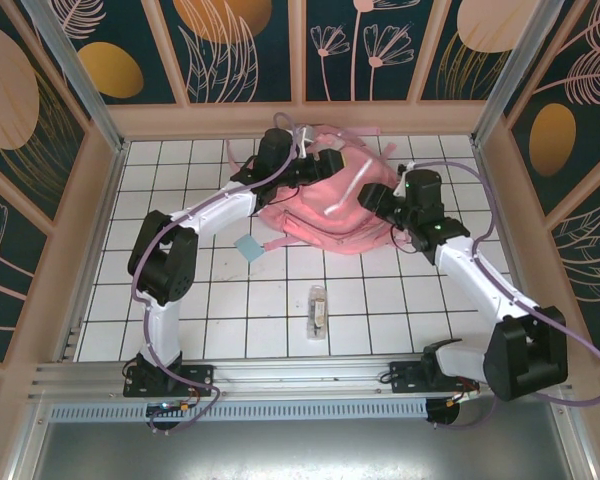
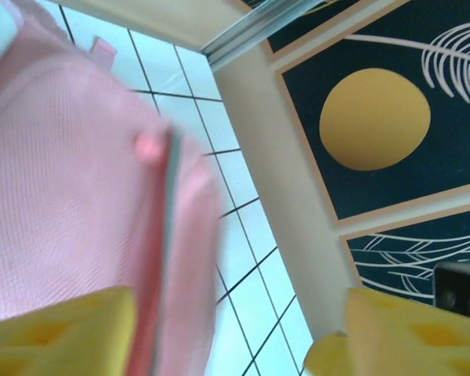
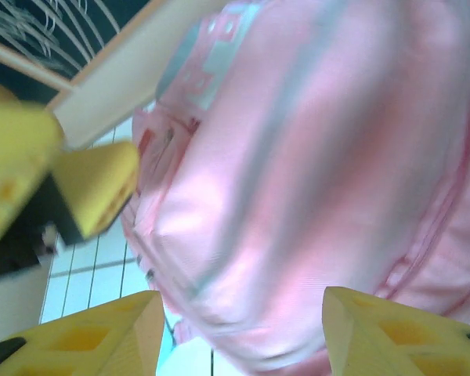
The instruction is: Pack the student bag
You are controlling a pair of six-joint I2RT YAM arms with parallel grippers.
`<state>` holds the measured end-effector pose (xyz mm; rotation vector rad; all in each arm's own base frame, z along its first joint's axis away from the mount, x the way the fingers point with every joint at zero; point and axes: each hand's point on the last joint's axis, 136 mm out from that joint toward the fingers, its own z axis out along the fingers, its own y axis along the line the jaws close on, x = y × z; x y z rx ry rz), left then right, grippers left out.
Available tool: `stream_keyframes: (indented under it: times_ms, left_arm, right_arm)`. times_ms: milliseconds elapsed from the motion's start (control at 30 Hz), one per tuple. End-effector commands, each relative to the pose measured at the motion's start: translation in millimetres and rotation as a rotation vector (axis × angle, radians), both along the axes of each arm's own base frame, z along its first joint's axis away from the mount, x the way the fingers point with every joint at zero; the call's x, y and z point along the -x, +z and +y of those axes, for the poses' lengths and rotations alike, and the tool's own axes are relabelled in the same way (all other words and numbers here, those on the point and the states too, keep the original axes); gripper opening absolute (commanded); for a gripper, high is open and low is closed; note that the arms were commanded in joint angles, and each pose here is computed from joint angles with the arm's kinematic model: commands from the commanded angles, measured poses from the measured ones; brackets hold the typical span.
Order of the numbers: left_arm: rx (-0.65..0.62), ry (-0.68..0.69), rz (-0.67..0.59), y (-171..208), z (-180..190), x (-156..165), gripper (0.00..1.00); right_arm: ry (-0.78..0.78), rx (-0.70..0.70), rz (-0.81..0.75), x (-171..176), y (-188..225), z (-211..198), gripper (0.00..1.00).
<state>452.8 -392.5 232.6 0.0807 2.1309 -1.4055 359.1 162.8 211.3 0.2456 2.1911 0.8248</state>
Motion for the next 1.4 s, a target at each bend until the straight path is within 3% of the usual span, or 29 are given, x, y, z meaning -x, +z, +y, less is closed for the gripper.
stream_keyframes:
  times_ms: [0, 200, 400, 533, 800, 1033, 1233, 1367]
  left_arm:
    - [0.033, 0.042, -0.11, 43, 13, -2, 0.8]
    - [-0.063, 0.23, -0.126, 26, 83, -6, 0.84]
    - [-0.193, 0.429, -0.039, -41, 170, -16, 0.85]
    - [-0.205, 0.507, 0.018, -72, 205, -28, 0.85]
    - [-0.175, 0.499, 0.086, -115, 198, -54, 0.82]
    - [-0.165, 0.48, 0.14, -150, 193, -54, 0.78]
    - [-0.167, 0.478, 0.155, -159, 195, -43, 0.77]
    - [-0.167, 0.479, 0.161, -161, 196, -41, 0.77]
  right_arm:
    - [0.053, 0.014, 0.038, 20, -14, 27, 0.56]
    - [0.124, 0.015, 0.072, 29, -32, 100, 0.53]
    - [0.086, -0.022, 0.146, 12, -48, 159, 0.51]
    - [0.067, -0.103, 0.233, 3, -60, 194, 0.5]
    - [-0.012, -0.248, 0.36, -5, -94, 227, 0.43]
    - [-0.148, -0.191, 0.317, -38, -113, 214, 0.43]
    - [-0.264, -0.127, 0.272, -70, -125, 207, 0.38]
    - [-0.292, -0.094, 0.294, -75, -136, 200, 0.36]
